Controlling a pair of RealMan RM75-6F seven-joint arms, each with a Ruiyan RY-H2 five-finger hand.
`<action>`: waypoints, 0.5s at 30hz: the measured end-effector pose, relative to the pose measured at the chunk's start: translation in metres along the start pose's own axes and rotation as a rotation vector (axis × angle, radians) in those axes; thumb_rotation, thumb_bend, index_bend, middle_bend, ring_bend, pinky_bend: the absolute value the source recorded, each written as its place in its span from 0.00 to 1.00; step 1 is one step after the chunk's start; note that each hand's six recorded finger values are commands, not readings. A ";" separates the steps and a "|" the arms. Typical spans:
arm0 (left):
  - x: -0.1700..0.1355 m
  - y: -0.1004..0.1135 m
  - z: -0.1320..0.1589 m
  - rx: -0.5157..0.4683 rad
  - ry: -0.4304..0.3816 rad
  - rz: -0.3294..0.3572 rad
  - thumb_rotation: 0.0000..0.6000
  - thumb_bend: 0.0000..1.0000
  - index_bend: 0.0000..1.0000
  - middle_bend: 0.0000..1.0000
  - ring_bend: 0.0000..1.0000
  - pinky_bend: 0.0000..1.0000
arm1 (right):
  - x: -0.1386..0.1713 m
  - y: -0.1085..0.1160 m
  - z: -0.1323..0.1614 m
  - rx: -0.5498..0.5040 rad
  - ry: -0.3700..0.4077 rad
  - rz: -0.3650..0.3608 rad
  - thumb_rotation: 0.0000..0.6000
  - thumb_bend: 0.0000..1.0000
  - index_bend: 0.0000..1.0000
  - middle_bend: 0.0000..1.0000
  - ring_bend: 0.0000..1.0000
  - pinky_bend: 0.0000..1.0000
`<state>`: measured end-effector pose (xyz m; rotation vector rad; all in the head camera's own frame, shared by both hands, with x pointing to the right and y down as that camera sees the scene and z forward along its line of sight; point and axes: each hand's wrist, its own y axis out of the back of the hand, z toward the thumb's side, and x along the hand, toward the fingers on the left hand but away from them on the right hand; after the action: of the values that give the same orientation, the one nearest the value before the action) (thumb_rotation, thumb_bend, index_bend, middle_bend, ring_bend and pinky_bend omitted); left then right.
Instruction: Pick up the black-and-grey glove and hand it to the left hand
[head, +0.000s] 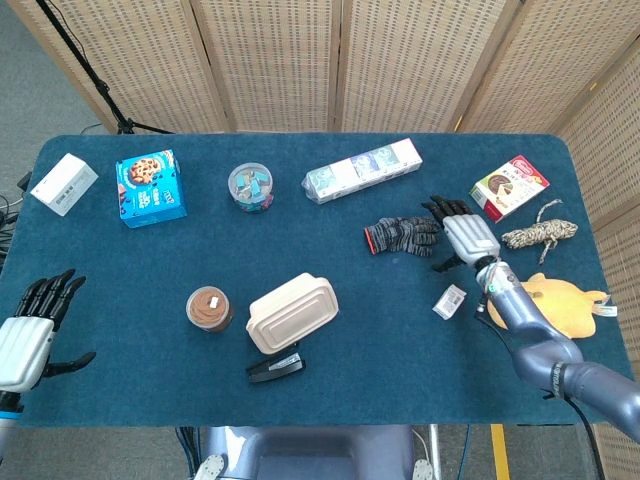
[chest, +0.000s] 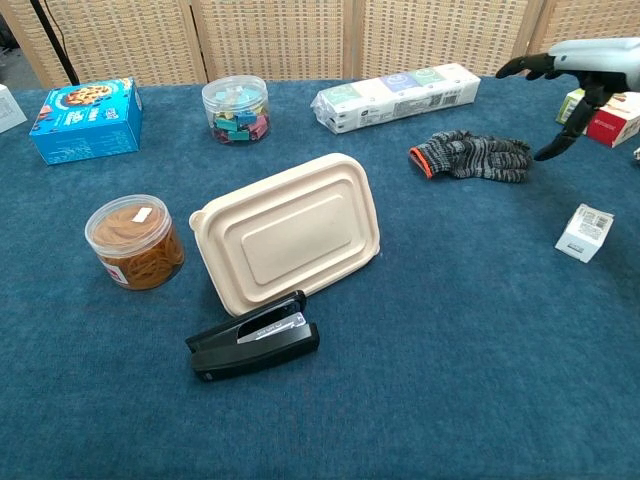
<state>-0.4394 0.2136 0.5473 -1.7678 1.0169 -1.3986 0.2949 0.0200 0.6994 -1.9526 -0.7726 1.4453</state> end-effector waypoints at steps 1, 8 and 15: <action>0.000 0.000 0.000 0.000 0.000 -0.001 1.00 0.00 0.00 0.00 0.00 0.00 | -0.007 -0.003 0.003 -0.008 -0.005 0.008 1.00 0.00 0.00 0.00 0.00 0.00; 0.002 -0.004 -0.001 -0.004 0.008 -0.025 1.00 0.00 0.00 0.00 0.00 0.00 | -0.032 -0.020 0.023 -0.022 -0.018 0.060 1.00 0.00 0.00 0.00 0.00 0.00; 0.004 -0.004 -0.006 -0.015 0.028 -0.029 1.00 0.00 0.00 0.00 0.00 0.00 | -0.048 -0.028 0.025 0.012 -0.044 0.062 1.00 0.00 0.01 0.00 0.00 0.00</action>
<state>-0.4440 0.2123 0.5538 -1.7851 1.0234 -1.4403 0.2555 0.0057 0.7444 -1.9571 -0.7267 1.5307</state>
